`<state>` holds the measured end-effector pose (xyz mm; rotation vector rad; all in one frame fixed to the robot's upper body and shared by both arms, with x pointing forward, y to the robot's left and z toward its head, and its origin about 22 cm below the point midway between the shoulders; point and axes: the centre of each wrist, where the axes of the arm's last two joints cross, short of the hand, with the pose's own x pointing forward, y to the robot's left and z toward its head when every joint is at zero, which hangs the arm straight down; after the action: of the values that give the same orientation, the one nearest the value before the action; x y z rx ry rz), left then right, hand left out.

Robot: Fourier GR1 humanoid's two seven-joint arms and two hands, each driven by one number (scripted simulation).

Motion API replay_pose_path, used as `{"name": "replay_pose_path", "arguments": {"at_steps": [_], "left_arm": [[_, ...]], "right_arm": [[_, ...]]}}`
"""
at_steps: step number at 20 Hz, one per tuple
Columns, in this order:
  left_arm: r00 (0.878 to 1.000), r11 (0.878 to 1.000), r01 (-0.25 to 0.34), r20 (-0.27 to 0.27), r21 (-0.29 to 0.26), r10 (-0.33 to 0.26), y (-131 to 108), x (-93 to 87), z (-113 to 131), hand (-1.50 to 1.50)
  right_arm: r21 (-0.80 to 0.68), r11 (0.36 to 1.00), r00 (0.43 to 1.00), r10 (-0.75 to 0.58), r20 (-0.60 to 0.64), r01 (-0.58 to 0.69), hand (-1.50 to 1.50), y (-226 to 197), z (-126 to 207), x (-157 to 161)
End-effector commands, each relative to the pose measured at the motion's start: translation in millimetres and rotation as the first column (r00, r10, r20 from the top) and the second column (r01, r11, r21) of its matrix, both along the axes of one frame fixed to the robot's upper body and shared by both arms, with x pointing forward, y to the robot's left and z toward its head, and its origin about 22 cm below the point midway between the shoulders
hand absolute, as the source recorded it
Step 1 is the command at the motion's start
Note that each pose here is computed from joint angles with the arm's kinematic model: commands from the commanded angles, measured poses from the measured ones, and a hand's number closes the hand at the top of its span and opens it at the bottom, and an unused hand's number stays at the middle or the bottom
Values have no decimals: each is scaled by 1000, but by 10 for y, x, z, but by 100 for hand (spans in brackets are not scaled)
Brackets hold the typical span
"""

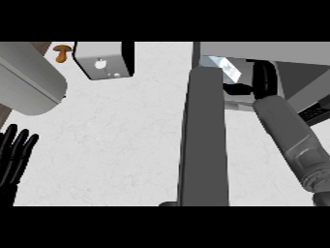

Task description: Pick up the milk, place it into the microwave and close the microwave

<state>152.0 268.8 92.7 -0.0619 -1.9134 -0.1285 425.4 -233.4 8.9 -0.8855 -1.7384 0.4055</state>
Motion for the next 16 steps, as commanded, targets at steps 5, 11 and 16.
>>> {"name": "replay_pose_path", "arguments": {"at_steps": [5,11,16], "left_arm": [[1000,1000,4,2,12,-4,-60,101,-100,-150],[1000,999,-29,-3,31,30,-53,-15,-142,-150],[1000,999,3,-3,45,-2,28,28,-69,-150]], "right_arm": [[12,998,996,66,-52,-66,-150,197,-21,10],[55,998,1000,9,-17,-8,-150,153,10,23],[73,997,999,-34,29,32,-150,61,112,70]]}}
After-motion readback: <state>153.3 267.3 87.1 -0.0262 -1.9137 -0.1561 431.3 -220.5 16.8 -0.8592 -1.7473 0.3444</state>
